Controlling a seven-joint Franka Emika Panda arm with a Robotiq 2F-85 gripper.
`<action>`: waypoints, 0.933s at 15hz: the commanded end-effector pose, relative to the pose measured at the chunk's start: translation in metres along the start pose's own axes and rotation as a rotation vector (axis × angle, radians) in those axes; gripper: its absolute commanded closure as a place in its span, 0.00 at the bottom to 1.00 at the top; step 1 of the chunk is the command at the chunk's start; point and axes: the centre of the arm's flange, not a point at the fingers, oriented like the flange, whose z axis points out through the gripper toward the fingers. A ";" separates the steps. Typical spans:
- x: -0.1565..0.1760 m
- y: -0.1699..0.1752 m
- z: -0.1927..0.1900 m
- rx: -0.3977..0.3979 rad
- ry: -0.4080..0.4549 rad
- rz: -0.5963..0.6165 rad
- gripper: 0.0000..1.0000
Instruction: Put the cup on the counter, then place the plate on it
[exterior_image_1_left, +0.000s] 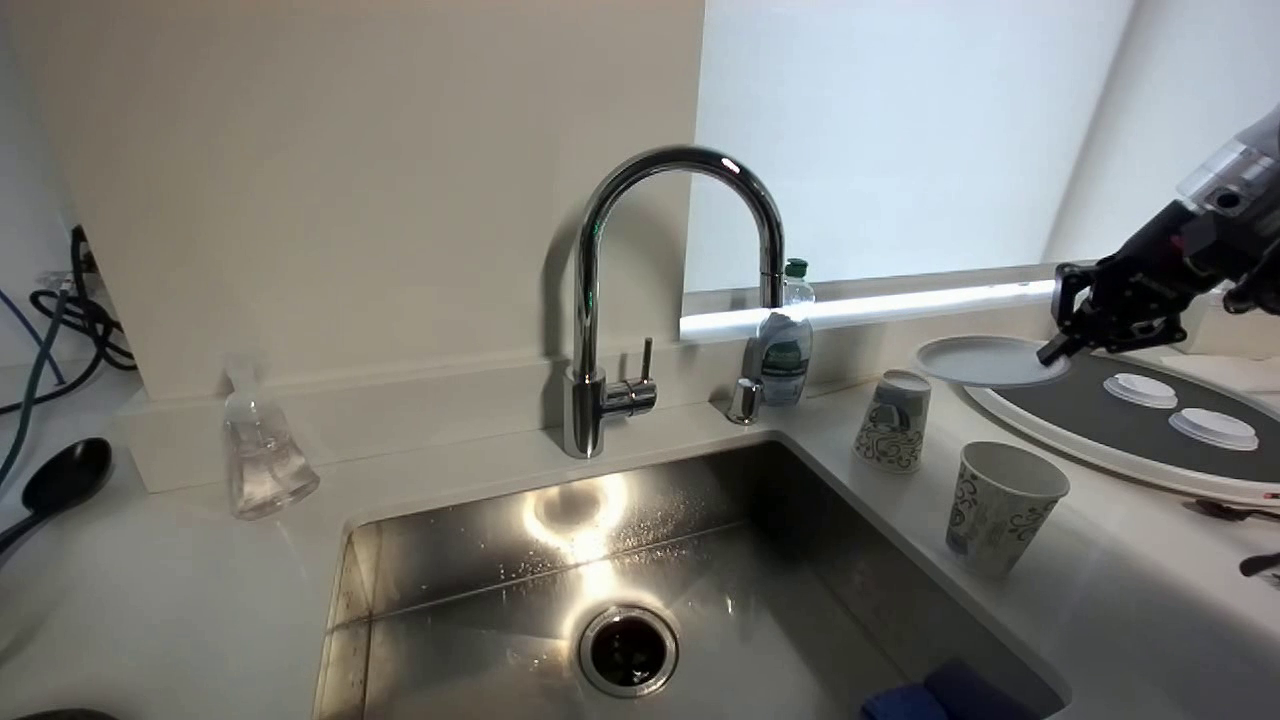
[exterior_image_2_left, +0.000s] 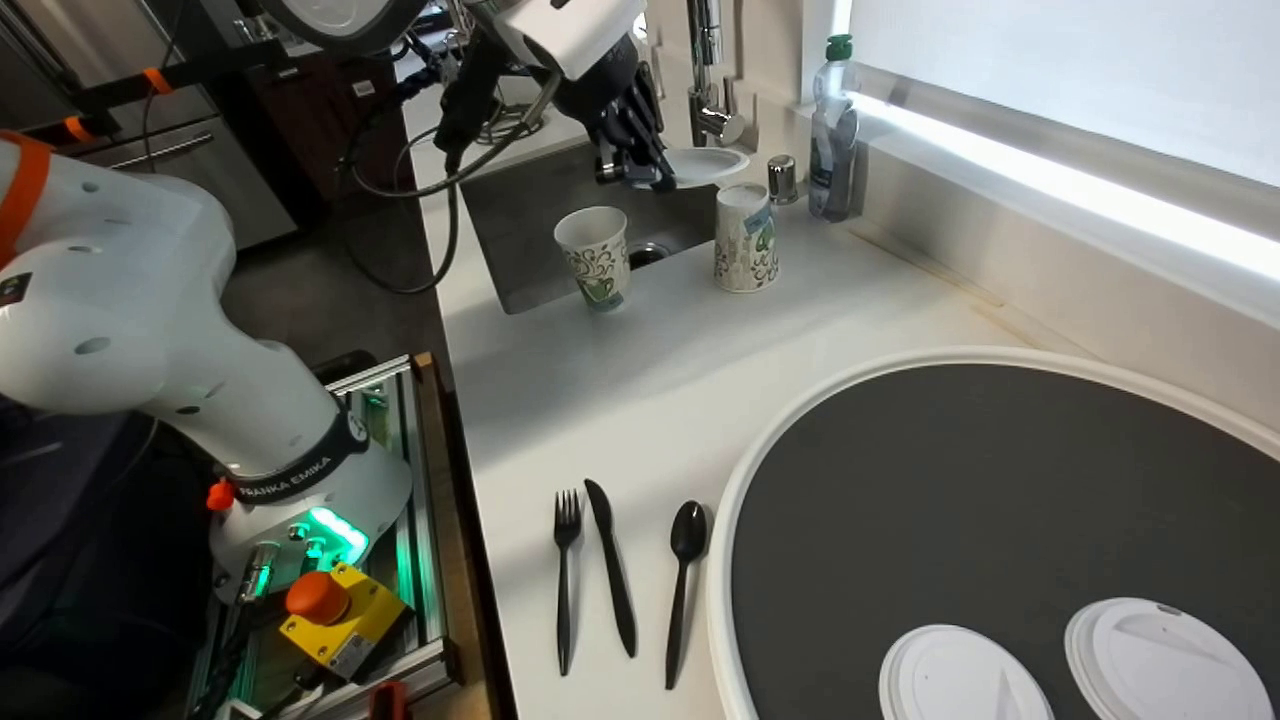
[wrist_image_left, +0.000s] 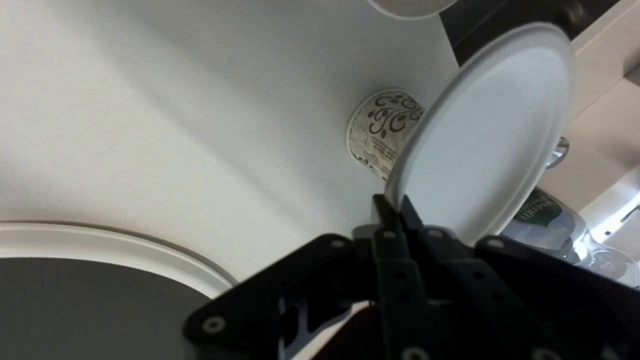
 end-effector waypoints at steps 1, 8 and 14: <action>-0.037 0.025 -0.001 0.052 -0.042 -0.091 0.99; -0.046 0.037 0.010 0.101 -0.198 -0.132 0.99; -0.053 0.041 0.010 0.146 -0.227 -0.197 0.99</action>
